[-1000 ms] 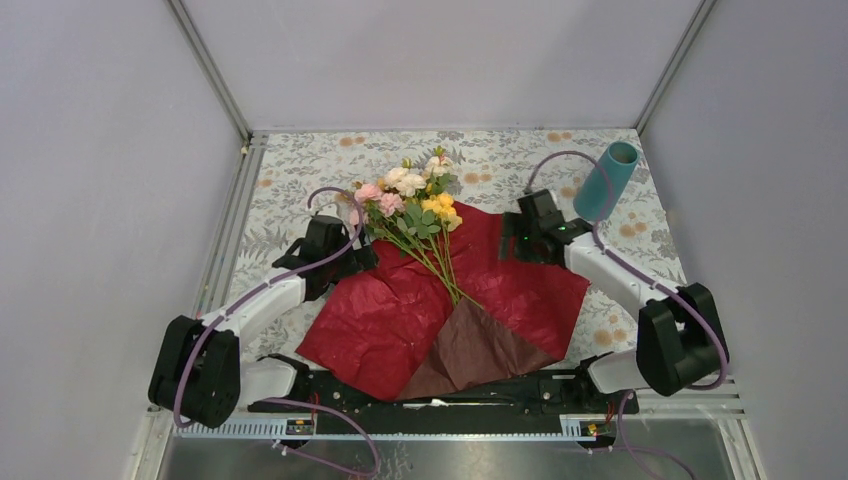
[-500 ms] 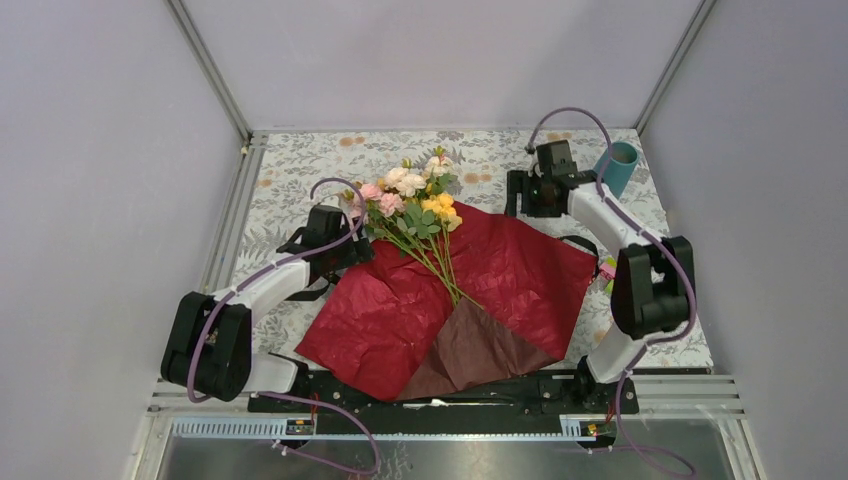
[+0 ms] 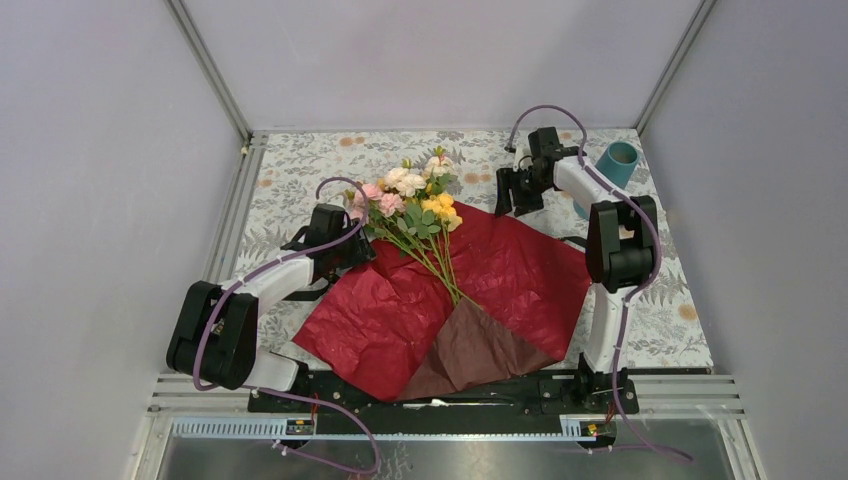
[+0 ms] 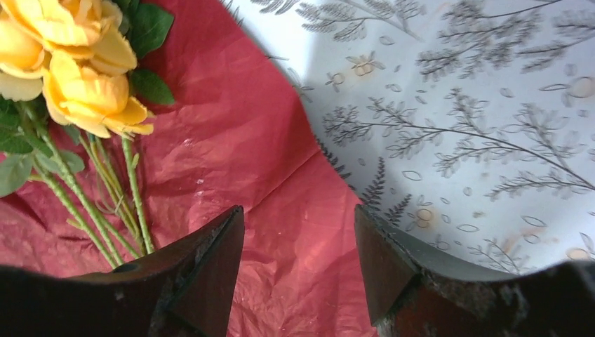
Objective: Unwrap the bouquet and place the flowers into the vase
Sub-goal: Unfold the wrapping paper at the center of the board.
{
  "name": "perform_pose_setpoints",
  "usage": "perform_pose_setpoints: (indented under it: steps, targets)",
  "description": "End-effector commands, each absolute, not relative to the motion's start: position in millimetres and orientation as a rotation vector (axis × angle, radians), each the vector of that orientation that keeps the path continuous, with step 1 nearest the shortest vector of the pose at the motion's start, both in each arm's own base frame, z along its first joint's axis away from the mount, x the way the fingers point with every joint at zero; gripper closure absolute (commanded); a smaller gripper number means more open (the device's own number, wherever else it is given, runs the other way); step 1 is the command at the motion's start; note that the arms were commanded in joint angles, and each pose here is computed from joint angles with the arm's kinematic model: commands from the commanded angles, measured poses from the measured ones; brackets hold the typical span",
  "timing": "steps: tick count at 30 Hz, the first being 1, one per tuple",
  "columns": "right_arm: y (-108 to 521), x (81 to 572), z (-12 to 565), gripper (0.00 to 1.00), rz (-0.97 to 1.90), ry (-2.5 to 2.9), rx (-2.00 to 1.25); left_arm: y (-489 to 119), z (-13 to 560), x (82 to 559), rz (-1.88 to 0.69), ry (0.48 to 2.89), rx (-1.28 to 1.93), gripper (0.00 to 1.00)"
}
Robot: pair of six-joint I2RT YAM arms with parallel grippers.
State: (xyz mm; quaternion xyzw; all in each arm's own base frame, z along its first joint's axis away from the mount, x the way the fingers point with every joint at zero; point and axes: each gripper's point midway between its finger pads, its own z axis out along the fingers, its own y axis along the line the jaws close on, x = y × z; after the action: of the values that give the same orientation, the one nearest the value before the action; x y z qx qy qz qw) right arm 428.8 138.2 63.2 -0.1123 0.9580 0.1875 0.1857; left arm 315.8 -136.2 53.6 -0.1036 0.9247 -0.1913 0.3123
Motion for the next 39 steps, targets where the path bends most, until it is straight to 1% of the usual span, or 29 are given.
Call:
perform_pose_setpoints:
  steps: [1,12,14,17,24,27,29,32,34,35,39]
  targets:
    - [154,423,73,0.35,0.684,2.695,-0.413,-142,63,326,-0.559,2.388,-0.268,0.60]
    - [153,436,61,0.31,0.656,2.742,-0.449,-142,61,322,-0.566,2.390,-0.266,0.68]
    - [151,433,55,0.31,0.652,2.800,-0.429,-143,61,321,-0.575,2.391,-0.264,0.69]
    - [152,425,48,0.31,0.682,2.851,-0.418,-144,61,321,-0.582,2.389,-0.263,0.73]
    - [155,415,40,0.32,0.693,2.898,-0.421,-146,61,321,-0.595,2.388,-0.257,0.75]
    - [156,414,39,0.38,0.691,2.897,-0.432,-146,61,321,-0.600,2.384,-0.257,0.79]
    - [157,415,39,0.41,0.690,2.896,-0.435,-146,61,321,-0.599,2.384,-0.255,0.80]
    - [160,416,39,0.50,0.692,2.893,-0.433,-146,60,322,-0.596,2.387,-0.254,0.84]
    - [161,417,39,0.59,0.693,2.894,-0.429,-146,59,322,-0.597,2.387,-0.257,0.88]
    - [162,417,39,0.65,0.693,2.897,-0.423,-146,58,322,-0.594,2.389,-0.260,0.90]
    - [165,422,41,0.86,0.694,2.883,-0.401,-142,56,324,-0.576,2.392,-0.286,1.00]
